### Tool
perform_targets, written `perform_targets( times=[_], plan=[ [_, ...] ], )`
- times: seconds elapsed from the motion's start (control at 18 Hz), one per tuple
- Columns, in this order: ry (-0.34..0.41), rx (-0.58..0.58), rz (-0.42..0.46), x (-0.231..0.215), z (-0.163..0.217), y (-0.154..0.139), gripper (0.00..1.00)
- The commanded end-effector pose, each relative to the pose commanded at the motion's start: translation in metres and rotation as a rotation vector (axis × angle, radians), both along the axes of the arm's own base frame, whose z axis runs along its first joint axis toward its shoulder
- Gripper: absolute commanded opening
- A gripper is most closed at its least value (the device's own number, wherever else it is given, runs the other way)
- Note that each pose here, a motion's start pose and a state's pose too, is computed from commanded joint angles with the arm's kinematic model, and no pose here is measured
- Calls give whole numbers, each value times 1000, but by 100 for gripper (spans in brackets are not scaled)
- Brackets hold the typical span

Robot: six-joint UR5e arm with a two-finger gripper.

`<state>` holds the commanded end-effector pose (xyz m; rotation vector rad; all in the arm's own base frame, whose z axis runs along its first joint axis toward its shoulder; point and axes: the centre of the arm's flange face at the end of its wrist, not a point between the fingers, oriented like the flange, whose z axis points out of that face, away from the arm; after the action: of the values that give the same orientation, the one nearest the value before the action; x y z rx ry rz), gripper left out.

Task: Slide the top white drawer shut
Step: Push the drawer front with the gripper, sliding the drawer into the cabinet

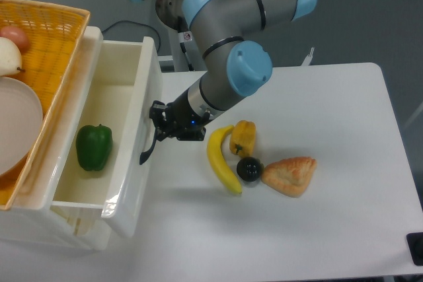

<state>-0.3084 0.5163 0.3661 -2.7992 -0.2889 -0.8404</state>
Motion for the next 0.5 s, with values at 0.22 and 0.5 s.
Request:
perform_targets(
  times=[0.22, 0.5],
  plan=[
    [-4, -2, -9, 11, 0, 7, 10],
    [-8, -5, -36, 28, -2, 17, 11]
  ],
)
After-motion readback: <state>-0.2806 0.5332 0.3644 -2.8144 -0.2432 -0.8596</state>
